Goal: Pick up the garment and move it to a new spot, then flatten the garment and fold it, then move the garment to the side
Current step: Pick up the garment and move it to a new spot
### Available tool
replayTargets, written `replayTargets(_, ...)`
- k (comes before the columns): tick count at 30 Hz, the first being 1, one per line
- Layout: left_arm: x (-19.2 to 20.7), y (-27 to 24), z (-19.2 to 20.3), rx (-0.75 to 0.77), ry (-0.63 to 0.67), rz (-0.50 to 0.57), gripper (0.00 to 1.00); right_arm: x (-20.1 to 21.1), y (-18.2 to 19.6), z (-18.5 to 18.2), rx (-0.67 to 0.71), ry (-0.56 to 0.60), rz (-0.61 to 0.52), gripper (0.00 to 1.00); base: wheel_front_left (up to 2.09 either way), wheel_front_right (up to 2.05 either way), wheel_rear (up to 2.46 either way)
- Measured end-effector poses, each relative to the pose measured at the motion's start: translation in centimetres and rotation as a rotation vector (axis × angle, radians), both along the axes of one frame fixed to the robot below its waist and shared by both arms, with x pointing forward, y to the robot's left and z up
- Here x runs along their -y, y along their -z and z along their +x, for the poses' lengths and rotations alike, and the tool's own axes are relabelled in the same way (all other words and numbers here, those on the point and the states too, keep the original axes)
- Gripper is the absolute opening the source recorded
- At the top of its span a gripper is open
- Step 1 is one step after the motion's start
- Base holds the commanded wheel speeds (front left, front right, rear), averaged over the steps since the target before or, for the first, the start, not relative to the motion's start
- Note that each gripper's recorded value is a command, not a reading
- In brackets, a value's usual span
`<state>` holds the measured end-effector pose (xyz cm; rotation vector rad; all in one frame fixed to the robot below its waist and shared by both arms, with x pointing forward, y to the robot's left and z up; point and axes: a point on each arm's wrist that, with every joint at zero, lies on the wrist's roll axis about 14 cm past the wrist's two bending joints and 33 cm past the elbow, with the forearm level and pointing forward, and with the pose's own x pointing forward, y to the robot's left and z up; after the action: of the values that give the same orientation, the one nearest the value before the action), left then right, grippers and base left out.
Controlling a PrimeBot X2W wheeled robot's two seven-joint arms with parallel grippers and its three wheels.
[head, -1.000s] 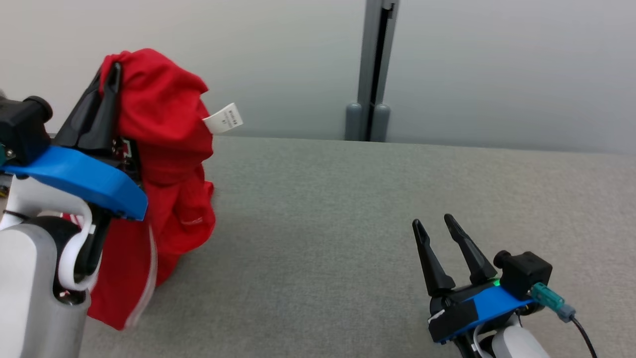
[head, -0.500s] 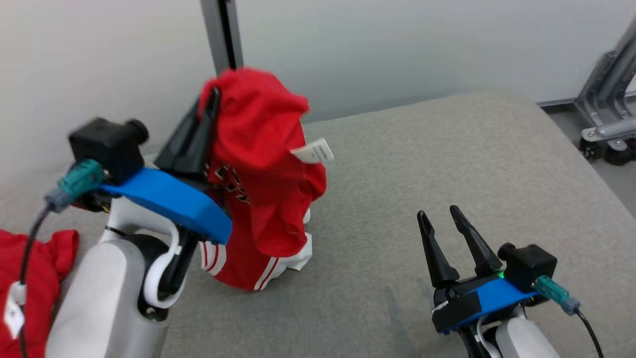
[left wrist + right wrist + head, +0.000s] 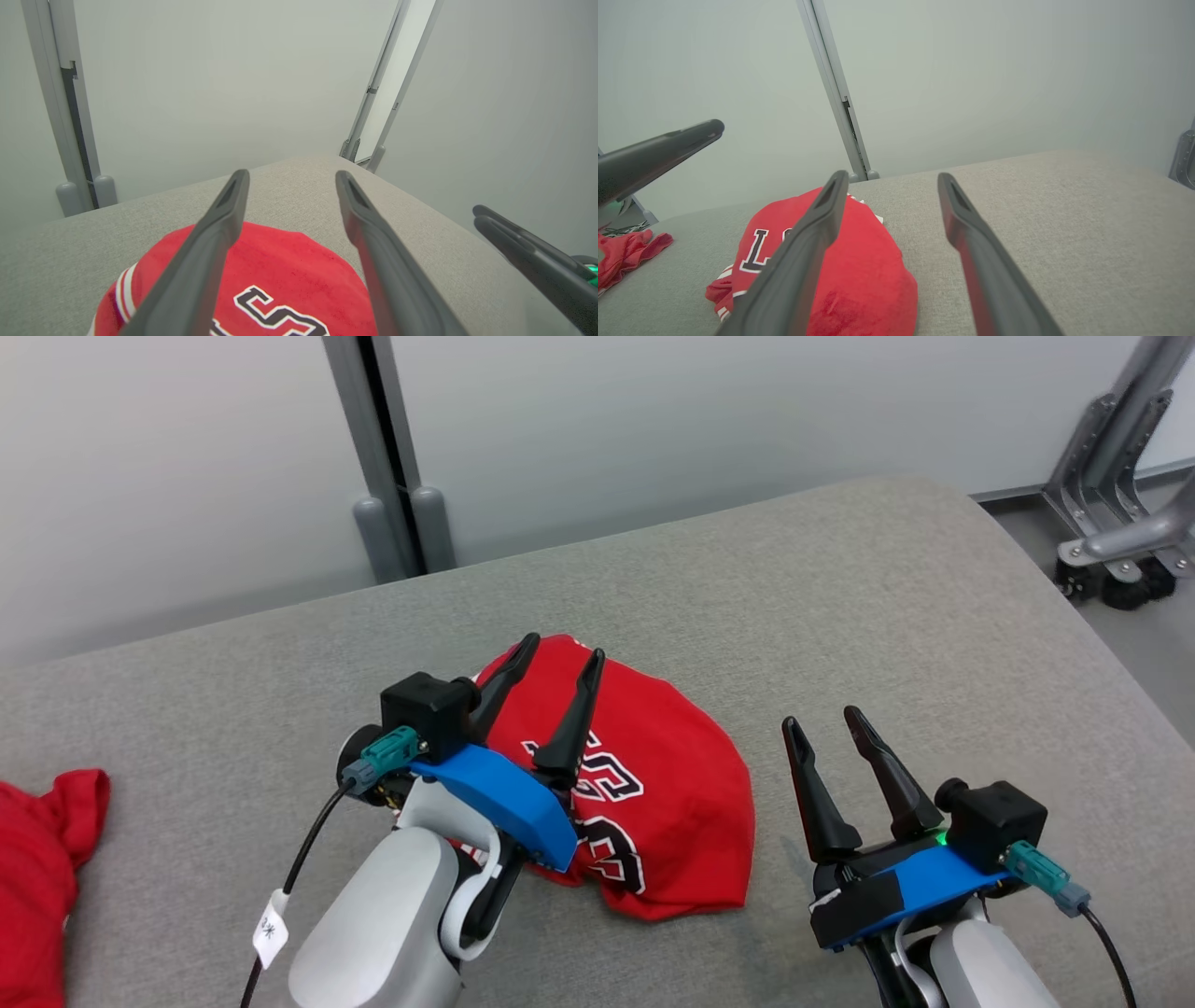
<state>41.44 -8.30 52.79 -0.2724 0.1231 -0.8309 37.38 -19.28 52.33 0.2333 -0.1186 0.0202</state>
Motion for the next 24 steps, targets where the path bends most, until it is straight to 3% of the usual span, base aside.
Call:
replayTargets(5,-3.4,-2.0,1.1,0.094,-0.095,-0.032,1.0,-1.9,-0.4,0.9,0.015,-0.06,-0.002,1.0,0.0,0.0,0.0)
replayTargets(12,-12.6,-2.7,2.2,0.16,-0.344,-0.01,1.0,-4.0,-1.7,2.0,0.055,-0.127,-0.015,1.0,0.0,0.0,0.0)
replayTargets(17,-18.2,-1.2,0.9,0.137,-0.505,-0.002,1.0,-4.8,-2.0,2.0,0.067,-0.155,-0.024,1.0,0.0,0.0,0.0)
replayTargets(24,-22.4,0.7,-1.5,0.124,-0.633,0.035,1.0,-5.6,-1.5,1.4,0.054,-0.174,-0.018,1.0,0.0,0.0,0.0)
